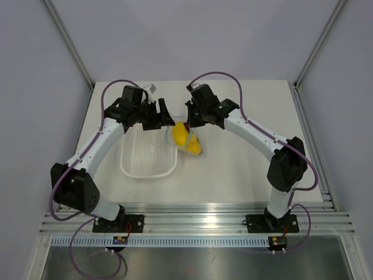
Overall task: Place the food in the zip-top bag and seal the zipper
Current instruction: Place the fake fruit in the zipper food storage bag, then zip the zipper food storage bag at the center of the board.
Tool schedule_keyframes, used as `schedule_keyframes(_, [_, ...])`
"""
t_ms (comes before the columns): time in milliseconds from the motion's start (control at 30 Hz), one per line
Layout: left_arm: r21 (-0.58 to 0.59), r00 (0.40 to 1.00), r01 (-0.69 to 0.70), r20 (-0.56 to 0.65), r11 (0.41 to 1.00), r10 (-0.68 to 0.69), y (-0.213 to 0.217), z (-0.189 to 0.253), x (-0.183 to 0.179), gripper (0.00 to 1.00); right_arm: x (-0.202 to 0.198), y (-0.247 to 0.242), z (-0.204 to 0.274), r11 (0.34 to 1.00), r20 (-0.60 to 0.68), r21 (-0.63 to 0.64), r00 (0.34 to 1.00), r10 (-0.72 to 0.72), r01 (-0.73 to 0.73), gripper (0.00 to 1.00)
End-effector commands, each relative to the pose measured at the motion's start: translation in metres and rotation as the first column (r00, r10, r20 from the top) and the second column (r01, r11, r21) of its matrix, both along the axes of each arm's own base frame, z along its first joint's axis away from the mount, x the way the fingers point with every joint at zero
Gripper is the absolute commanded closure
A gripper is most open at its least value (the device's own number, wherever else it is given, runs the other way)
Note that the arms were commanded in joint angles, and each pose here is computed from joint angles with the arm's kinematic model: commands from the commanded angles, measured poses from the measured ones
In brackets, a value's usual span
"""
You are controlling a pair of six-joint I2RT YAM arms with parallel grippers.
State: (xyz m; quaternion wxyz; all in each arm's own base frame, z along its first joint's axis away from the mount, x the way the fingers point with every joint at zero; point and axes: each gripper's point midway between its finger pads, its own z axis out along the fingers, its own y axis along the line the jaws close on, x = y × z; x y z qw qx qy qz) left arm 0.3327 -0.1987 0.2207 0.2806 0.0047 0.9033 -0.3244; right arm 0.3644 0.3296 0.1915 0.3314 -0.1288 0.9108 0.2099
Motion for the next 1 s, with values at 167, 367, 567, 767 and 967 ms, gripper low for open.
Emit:
schedule_keyframes(167, [0.111, 0.999, -0.028, -0.031, 0.993, 0.032, -0.001, -0.046, 0.026, 0.37, -0.005, 0.006, 0.042, 0.992, 0.096, 0.067, 0.99, 0.102, -0.108, 1.0])
schedule_keyframes(367, [0.062, 0.998, 0.0, -0.063, 0.998, 0.004, -0.019, -0.046, 0.029, 0.72, -0.004, 0.0, 0.039, 0.991, 0.094, 0.06, 0.989, 0.116, -0.122, 0.95])
schedule_keyframes(567, [-0.08, 0.994, -0.039, -0.102, 0.996, 0.03, -0.038, -0.024, 0.03, 1.0, -0.008, -0.017, 0.065, 0.99, 0.198, 0.063, 0.974, 0.109, -0.124, 0.13])
schedule_keyframes(767, [-0.155, 0.979, -0.119, -0.182, 0.981, 0.091, -0.046, -0.016, 0.031, 1.0, -0.042, -0.048, 0.078, 0.987, 0.322, 0.099, 0.942, 0.092, -0.13, 0.1])
schedule_keyframes(967, [-0.213, 0.952, -0.204, -0.272, 0.956, 0.143, -0.053, -0.009, 0.036, 1.0, -0.086, -0.074, 0.069, 0.975, 0.49, 0.09, 0.861, 0.135, -0.204, 0.12])
